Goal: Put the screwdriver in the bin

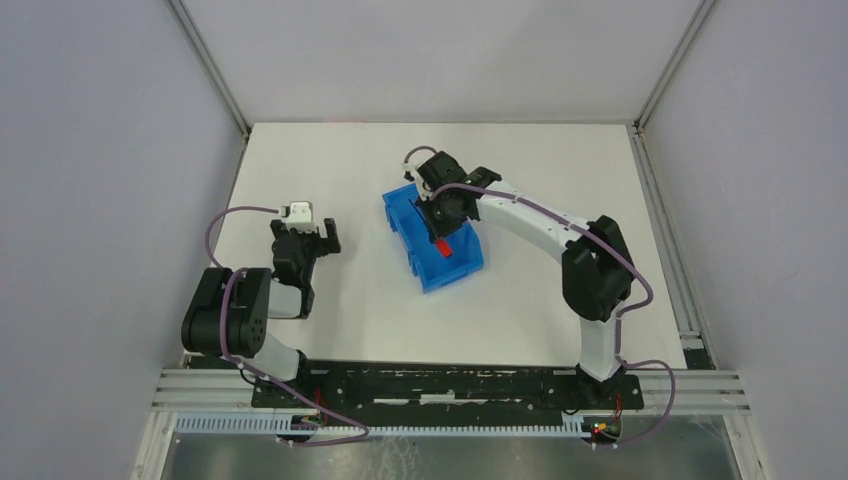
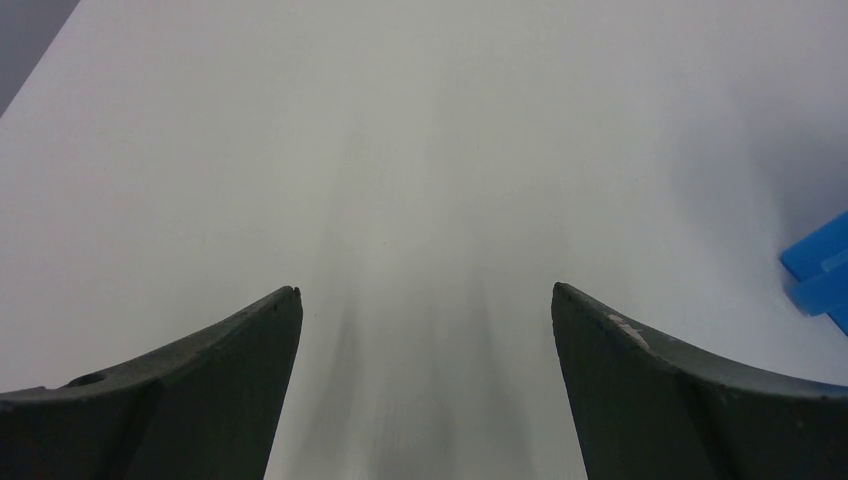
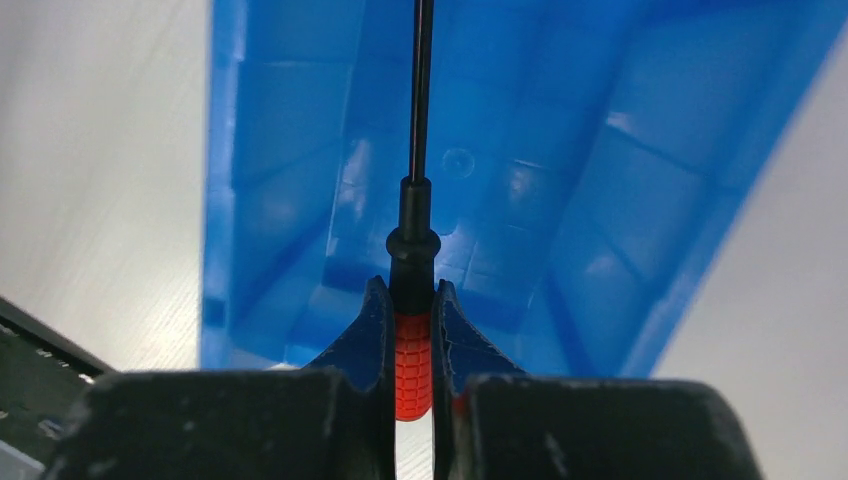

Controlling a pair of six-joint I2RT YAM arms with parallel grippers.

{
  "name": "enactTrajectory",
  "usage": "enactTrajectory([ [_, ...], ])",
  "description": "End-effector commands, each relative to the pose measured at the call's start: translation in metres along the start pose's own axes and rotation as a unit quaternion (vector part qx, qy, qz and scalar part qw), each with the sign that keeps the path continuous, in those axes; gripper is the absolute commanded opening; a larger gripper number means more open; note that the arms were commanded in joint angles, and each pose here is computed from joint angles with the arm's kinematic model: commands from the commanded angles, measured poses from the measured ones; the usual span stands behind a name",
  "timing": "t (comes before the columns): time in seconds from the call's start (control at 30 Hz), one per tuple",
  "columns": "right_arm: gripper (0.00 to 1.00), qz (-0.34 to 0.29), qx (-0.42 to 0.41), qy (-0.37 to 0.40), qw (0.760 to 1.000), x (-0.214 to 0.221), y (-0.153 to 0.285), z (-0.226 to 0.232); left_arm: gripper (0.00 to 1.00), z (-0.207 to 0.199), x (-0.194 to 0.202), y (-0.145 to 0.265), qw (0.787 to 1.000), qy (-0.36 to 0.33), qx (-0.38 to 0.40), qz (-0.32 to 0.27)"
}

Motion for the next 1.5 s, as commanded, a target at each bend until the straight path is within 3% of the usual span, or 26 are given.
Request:
enactTrajectory([
  [0.0,0.0,0.017,0.019,-0.002,1.0,0.015,-0.047,-0.008,1.0,0.002,-0.014,-0.002,0.999,0.017,-0.008,-0.026],
  [0.13,0.03,0.037,0.028,-0.002,0.999,0.027,-0.071,-0.013,1.0,0.003,-0.014,-0.002,0.999,0.017,-0.008,-0.026],
  [0.3,0.35,0.029,0.043,-0.01,0.999,0.029,-0.076,-0.018,1.0,0.002,-0.013,-0.002,0.999,0.017,-0.008,-0.025],
  [0.37,0.39,0.015,0.042,-0.012,0.999,0.022,-0.068,-0.015,1.0,0.002,-0.013,-0.002,1.0,0.017,-0.008,-0.025],
  [0.53,0.42,-0.063,0.03,-0.01,0.998,-0.025,-0.015,0.0,1.0,0.002,-0.014,-0.002,0.999,0.017,-0.008,-0.026],
  [0.63,0.46,-0.133,0.029,0.004,0.991,-0.06,0.042,0.006,1.0,0.003,-0.013,-0.002,0.999,0.017,-0.008,-0.025],
  [0.67,0.52,-0.156,0.035,0.009,0.987,-0.068,0.061,0.004,1.0,0.002,-0.014,-0.002,0.999,0.017,-0.008,-0.026],
  [0.7,0.65,-0.182,0.038,0.011,0.983,-0.075,0.082,0.002,1.0,0.003,-0.013,-0.002,0.999,0.017,-0.008,-0.026],
  [0.73,0.87,-0.209,0.044,0.012,0.977,-0.082,0.104,-0.004,1.0,0.002,-0.014,-0.002,0.999,0.017,-0.008,-0.026],
  [0.77,0.98,-0.234,0.054,0.01,0.971,-0.085,0.121,-0.012,1.0,0.002,-0.013,-0.002,1.0,0.017,-0.008,-0.025],
  [0.9,0.98,-0.336,0.101,0.009,0.936,-0.068,0.174,-0.058,1.0,0.002,-0.014,-0.002,0.999,0.017,-0.008,-0.026],
  [1.0,0.98,-0.353,0.128,-0.021,0.927,-0.035,0.181,-0.104,1.0,0.002,-0.014,-0.002,0.999,0.017,-0.008,-0.026],
  [1.13,0.98,-0.373,0.19,-0.067,0.906,0.019,0.174,-0.157,1.0,0.002,-0.014,-0.002,0.999,0.017,-0.008,-0.026],
  [1.3,0.98,-0.362,0.249,-0.125,0.889,0.091,0.134,-0.196,1.0,0.003,-0.013,-0.002,0.999,0.017,-0.009,-0.025],
  [1.47,0.98,-0.35,0.242,-0.121,0.897,0.134,0.099,-0.206,1.0,0.002,-0.013,-0.002,1.0,0.017,-0.008,-0.025],
])
Point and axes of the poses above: each gripper's point midway between its finger pads, its own y axis back along the fingers, its own z axis along the line the jaws close on, x = y × z, the point moved 3 cm from there along y, back along the fingers, and after that the axes turned 15 degrees about -y, right-handed, at the moved point
